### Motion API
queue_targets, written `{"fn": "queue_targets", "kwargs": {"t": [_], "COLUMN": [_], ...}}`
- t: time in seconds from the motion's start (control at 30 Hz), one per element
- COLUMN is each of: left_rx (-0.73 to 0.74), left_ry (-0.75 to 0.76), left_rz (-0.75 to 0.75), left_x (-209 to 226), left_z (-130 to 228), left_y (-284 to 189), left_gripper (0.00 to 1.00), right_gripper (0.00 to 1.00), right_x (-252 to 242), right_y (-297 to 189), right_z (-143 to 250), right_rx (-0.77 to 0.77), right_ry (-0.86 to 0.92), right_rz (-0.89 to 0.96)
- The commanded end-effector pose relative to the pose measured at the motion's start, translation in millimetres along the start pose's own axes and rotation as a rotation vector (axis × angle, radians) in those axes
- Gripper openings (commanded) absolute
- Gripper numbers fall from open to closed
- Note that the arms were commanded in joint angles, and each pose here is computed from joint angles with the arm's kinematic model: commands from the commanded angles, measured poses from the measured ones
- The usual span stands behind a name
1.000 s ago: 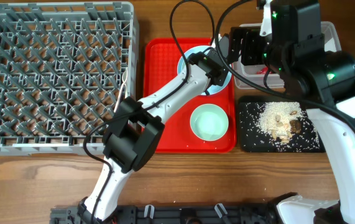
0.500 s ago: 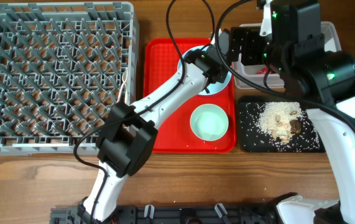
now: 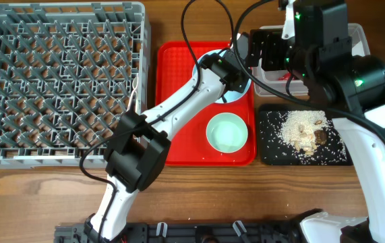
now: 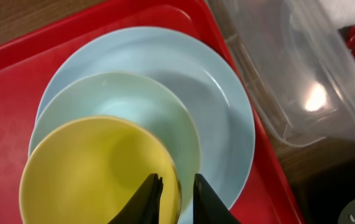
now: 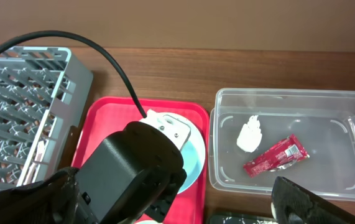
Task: Sort waste into correct bins and load items into the dishwasher rack
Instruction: 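Close the left gripper on the yellow cup rim, then lift the yellow cup and carry it left over the dish rack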
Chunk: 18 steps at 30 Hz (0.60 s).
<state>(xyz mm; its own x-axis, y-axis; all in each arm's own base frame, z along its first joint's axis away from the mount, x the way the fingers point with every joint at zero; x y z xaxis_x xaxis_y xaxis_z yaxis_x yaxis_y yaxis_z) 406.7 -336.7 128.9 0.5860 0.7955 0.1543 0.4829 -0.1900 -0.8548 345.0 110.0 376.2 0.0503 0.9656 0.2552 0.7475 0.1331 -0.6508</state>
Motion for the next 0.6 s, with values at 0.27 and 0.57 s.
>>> {"fn": "queue_targets", "kwargs": {"t": [0.27,0.57], "left_rx": [0.060,0.024], "left_ry": [0.009,-0.003], "left_rz": [0.006,-0.113], "left_x": [-3,16], "left_z": [15,5], "left_y": [24,15], "left_gripper": [0.17,0.04], "right_gripper": [1.00,1.00], "right_x": [0,0], "right_y": [5,5], "right_z": [1,1], "right_rx": [0.013,0.013], "right_ry": [-0.008,-0.008], "right_rz": [0.002,0.002]}}
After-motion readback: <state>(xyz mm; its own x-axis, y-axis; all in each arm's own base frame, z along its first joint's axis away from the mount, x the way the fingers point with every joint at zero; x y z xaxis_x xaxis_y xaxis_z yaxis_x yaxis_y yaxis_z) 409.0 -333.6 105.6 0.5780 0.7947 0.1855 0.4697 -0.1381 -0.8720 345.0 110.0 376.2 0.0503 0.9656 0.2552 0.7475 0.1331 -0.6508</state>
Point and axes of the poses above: each gripper's point midway between its finger pads, its own y axis out along the fingers, its own x axis along the line the jaws close on, z = x × y, the point moved 4 cm from there along -y, back along the fingers, and after that the axes turned 14 degrees about y, right-handed, at the moved point
